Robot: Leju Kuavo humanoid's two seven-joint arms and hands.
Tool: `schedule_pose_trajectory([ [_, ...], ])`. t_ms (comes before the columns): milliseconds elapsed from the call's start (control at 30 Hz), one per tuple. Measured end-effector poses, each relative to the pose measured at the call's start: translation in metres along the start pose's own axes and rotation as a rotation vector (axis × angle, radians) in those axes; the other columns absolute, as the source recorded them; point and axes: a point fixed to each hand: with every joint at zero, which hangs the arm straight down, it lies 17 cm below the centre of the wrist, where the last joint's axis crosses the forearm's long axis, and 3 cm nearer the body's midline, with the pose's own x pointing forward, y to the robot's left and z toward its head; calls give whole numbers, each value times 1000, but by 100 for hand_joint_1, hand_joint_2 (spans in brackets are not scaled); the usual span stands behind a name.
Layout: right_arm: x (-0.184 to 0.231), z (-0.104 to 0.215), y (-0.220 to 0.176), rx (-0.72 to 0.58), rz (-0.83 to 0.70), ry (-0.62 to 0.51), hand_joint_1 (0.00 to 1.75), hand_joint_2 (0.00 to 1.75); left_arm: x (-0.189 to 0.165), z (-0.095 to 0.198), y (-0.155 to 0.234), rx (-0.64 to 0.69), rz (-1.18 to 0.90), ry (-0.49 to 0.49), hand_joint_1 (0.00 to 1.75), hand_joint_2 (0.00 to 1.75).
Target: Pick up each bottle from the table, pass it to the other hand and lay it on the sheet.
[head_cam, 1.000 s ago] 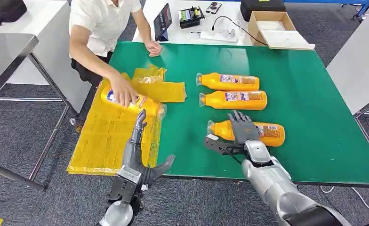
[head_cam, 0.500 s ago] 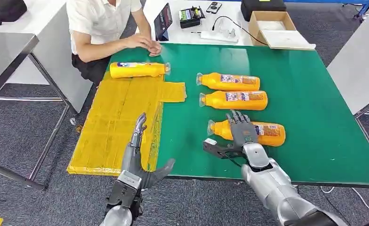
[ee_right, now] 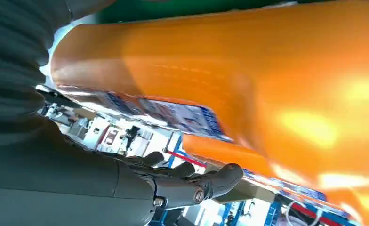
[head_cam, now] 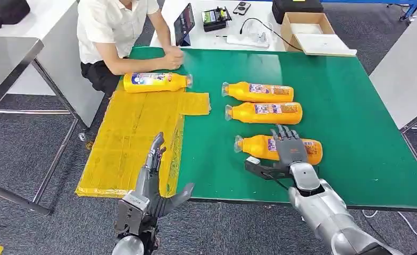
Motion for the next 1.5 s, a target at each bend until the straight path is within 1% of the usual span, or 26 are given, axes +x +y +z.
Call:
schedule_pose_trajectory([
  [167, -12, 3, 4, 10, 17, 29, 0, 175, -2, 2, 0, -4, 1, 10, 0, 175],
  [367, -38, 9, 12, 25, 34, 69, 0, 175, -4, 7, 0, -8, 10, 31, 0, 175],
  [500, -48, 9, 9, -10, 0, 76, 0, 175, -4, 6, -1, -10, 9, 28, 0, 175],
  [600, -55, 10, 14, -14, -45, 87, 0, 175, -1, 2, 1, -8, 5, 12, 0, 175],
  [700, -61, 11, 25, 27, -87, 107, 0, 175, -1, -2, 1, -8, 7, 10, 0, 175],
  [800, -73, 12, 38, 106, -103, 165, 0, 175, -5, -4, 1, -11, 12, 15, 0, 175],
  [867, -79, 13, 43, 134, -109, 189, 0, 175, -6, -5, 0, -14, 11, 18, 0, 175],
  [900, -80, 13, 45, 144, -117, 196, 154, 175, -7, -5, 0, -14, 12, 21, 0, 175],
  [933, -81, 14, 47, 153, -121, 200, 171, 175, -8, -4, 0, -15, 13, 23, 0, 175],
  [967, -82, 15, 51, 164, -128, 200, 173, 175, -9, -4, -1, -15, 14, 27, 0, 175],
  [1000, -82, 17, 55, 178, -137, 196, 169, 175, -10, -4, -1, -16, 16, 30, 0, 175],
  [1033, -81, 18, 58, 189, -147, 191, 175, 175, -11, -5, -1, -15, 21, 31, 0, 175],
  [1067, -80, 19, 62, 197, -162, 183, 175, 175, -11, -5, -1, -15, 23, 30, 0, 175],
  [1233, -76, 23, 70, 194, -230, 141, 175, 175, -10, -10, -1, -21, 49, 13, 0, 175],
  [1500, -78, 25, 74, 195, -260, 135, 175, 175, -11, -12, -1, -25, 51, 10, 0, 175],
])
